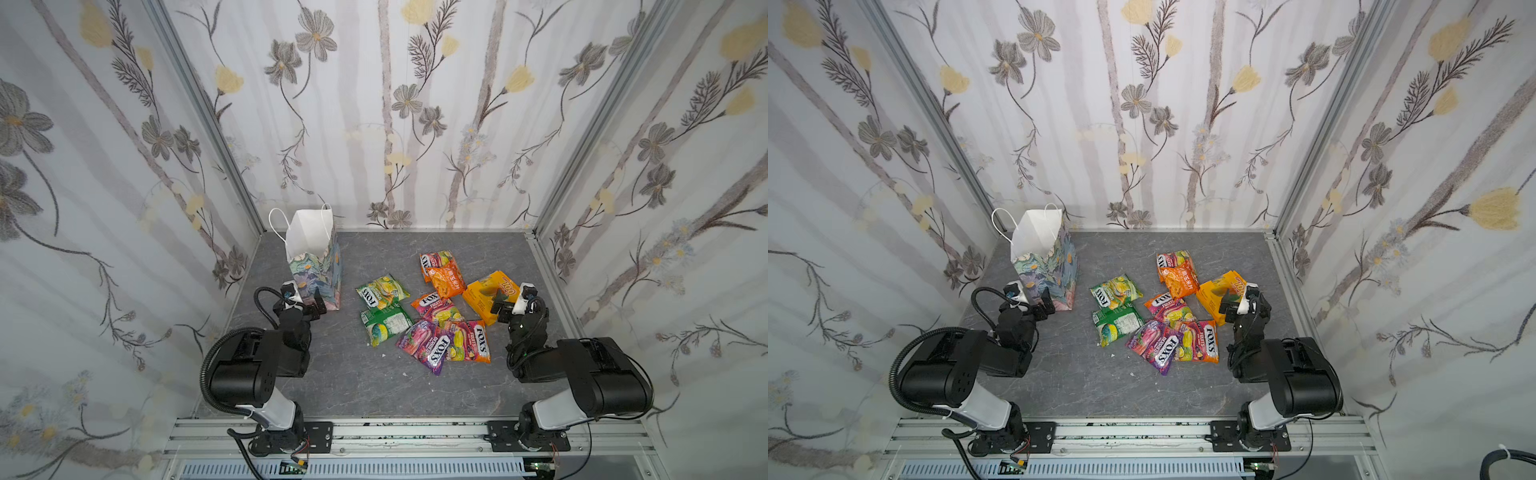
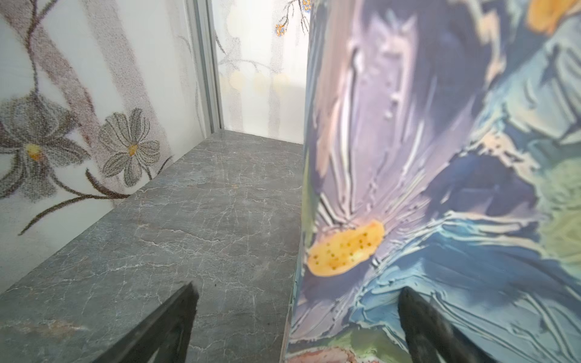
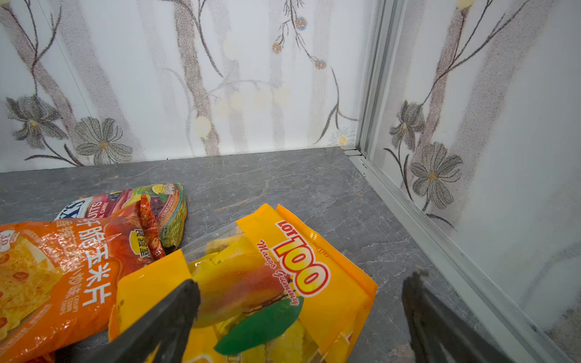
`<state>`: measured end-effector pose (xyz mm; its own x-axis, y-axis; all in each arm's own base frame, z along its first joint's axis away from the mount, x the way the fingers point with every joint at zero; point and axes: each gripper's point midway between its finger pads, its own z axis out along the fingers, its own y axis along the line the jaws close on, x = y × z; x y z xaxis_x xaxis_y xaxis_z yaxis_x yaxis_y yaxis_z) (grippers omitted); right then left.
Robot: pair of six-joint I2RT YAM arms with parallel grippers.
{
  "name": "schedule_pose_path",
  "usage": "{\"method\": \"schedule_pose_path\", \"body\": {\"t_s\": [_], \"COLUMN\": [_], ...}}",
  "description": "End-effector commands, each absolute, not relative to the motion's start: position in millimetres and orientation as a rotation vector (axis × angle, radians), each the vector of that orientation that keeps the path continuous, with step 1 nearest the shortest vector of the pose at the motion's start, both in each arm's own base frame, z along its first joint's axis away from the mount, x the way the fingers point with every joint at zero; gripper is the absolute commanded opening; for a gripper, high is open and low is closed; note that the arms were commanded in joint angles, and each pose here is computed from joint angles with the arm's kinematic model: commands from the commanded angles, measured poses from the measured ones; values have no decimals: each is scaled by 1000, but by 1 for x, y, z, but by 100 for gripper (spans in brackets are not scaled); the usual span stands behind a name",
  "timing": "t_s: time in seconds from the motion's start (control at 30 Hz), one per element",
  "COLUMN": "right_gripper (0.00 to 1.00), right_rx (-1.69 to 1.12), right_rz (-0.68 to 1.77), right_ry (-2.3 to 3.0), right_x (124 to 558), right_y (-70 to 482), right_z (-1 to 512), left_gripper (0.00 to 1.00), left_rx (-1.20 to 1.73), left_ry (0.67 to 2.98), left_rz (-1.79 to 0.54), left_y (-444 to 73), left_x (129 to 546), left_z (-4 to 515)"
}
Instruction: Place the snacks into the paper bag
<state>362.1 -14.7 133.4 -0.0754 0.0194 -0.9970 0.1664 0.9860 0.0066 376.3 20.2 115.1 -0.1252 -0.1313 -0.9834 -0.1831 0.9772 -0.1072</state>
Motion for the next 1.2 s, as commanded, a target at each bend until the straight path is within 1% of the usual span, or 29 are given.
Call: {"method": "schedule_pose_path", "body": {"t_s": [0.0,1.17], "right_gripper": [100,100], "right_rx": [137,108], "right_rz": [-112,-57], "right_ry": [1624,1647], "right_x": [364,370], "right_y": [-13,-10], "right_z": [139,137], "left_gripper": [100,100], "left_rx": [-241,-255], "left_ry": [1645,1640], "left_rz": [41,46], "left_y": [21,23], "left_x": [379,379], "left_z": [129,130]}}
